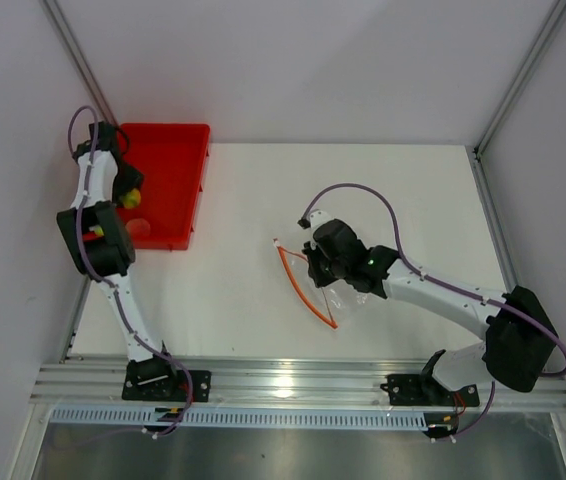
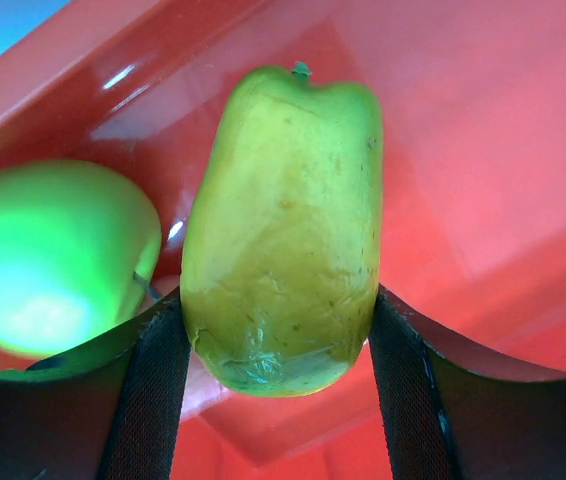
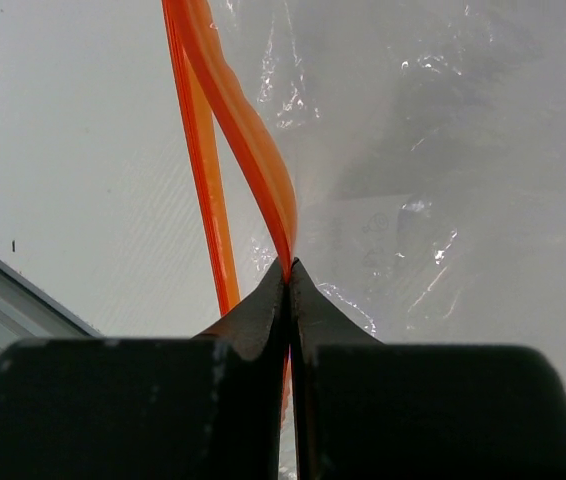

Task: Place the food in the zip-top bag and seal the zipper
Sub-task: Pick up the fake fruit from the bin, then place the fake fruit in the zipper food storage bag.

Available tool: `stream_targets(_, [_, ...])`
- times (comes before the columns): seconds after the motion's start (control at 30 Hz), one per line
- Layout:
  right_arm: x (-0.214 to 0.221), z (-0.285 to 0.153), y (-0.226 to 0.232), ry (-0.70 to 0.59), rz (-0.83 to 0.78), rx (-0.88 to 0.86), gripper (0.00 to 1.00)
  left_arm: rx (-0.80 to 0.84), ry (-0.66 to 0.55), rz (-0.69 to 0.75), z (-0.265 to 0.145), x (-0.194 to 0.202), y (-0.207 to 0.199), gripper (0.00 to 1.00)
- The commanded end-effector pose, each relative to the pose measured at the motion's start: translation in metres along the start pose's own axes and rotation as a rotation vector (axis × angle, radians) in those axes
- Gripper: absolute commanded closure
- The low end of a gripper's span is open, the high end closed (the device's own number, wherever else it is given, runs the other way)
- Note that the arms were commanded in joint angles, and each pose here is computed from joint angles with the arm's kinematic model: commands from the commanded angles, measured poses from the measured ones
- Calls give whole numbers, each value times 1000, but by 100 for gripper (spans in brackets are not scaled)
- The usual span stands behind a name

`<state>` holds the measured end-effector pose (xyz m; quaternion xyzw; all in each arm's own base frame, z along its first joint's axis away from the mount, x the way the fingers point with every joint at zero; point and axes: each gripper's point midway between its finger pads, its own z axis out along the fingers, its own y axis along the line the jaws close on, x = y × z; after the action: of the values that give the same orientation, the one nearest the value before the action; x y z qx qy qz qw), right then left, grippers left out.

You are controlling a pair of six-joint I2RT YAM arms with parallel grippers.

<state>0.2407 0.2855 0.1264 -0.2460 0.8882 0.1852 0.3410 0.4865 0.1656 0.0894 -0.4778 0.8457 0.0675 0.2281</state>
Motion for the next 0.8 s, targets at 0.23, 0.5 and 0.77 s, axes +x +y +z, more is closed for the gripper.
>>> stream_targets(0.23, [-36, -23, 0, -83, -1, 34, 100, 339, -135, 11, -115, 31, -27, 99])
stream_targets(0.5, [-43, -36, 2, -93, 8, 29, 100, 726, -171, 144, -230, 119, -40, 99])
stream_targets(0.77, [-43, -40, 10, -82, 26, 3, 100, 1227, -16, 417, -329, 263, -42, 99])
